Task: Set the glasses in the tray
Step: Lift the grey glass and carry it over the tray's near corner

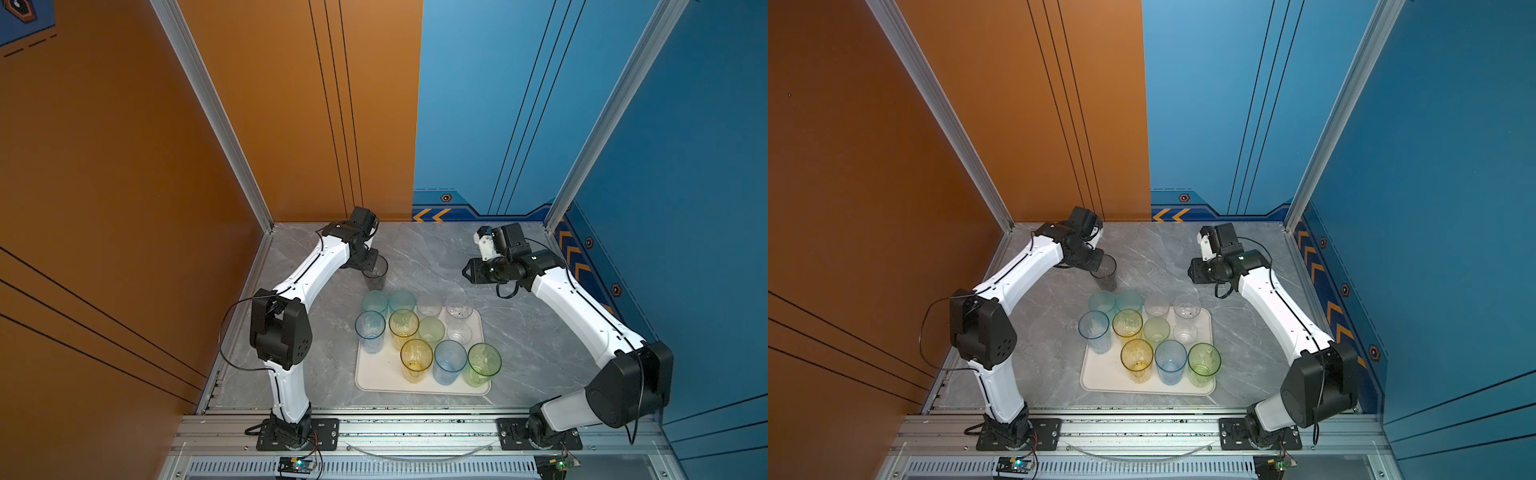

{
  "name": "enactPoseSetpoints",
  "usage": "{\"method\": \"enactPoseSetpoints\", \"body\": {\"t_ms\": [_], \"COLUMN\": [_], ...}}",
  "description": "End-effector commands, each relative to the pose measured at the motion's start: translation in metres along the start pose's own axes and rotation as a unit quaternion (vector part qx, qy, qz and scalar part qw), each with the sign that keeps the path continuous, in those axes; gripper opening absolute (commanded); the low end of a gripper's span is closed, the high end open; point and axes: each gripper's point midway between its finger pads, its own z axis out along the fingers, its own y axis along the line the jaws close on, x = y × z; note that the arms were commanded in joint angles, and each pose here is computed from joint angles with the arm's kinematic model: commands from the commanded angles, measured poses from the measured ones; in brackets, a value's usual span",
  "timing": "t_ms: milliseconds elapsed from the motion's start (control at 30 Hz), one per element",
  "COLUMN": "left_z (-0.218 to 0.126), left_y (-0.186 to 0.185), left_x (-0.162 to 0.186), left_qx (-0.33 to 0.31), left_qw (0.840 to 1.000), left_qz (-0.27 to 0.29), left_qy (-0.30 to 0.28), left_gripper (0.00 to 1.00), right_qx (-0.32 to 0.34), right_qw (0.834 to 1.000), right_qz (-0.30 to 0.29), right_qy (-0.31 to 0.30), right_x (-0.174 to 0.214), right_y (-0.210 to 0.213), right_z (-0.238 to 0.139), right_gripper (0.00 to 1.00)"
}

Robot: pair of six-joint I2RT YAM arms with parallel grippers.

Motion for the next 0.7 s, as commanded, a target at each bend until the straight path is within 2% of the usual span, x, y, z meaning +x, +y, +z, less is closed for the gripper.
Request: {"method": "enactPoseSetpoints", "body": {"t_ms": [0,333,667], "left_z": [-0.034,-0.104,-0.187], "left_y": [0.010,0.031,0.049], "left_x": [-0.012,0.007,0.084], "left_qx": [-0.020,-0.042,-0.069], "left_qw": [0.999,0.993,0.991], "left_qz": [0.000,-0.008,-0.014], "left_qy": [-0.048,-0.107,-0.111], "left_gripper": [0.00,0.00,0.00], "right_qx": [-0.013,-0.026,-0.045], "right_qw": [1.000,0.999,0.998], "right_qz": [-0.007,-0.013,-0.028], "right_qy": [-0.018,-0.027,-0.027], "right_x": [-0.006,-0.008,-0.006], "right_y": [0.004,0.014,0.037], "right_z": [-0.009,-0.017,-0.023], "right_gripper": [0.43,0.43,0.43]}}
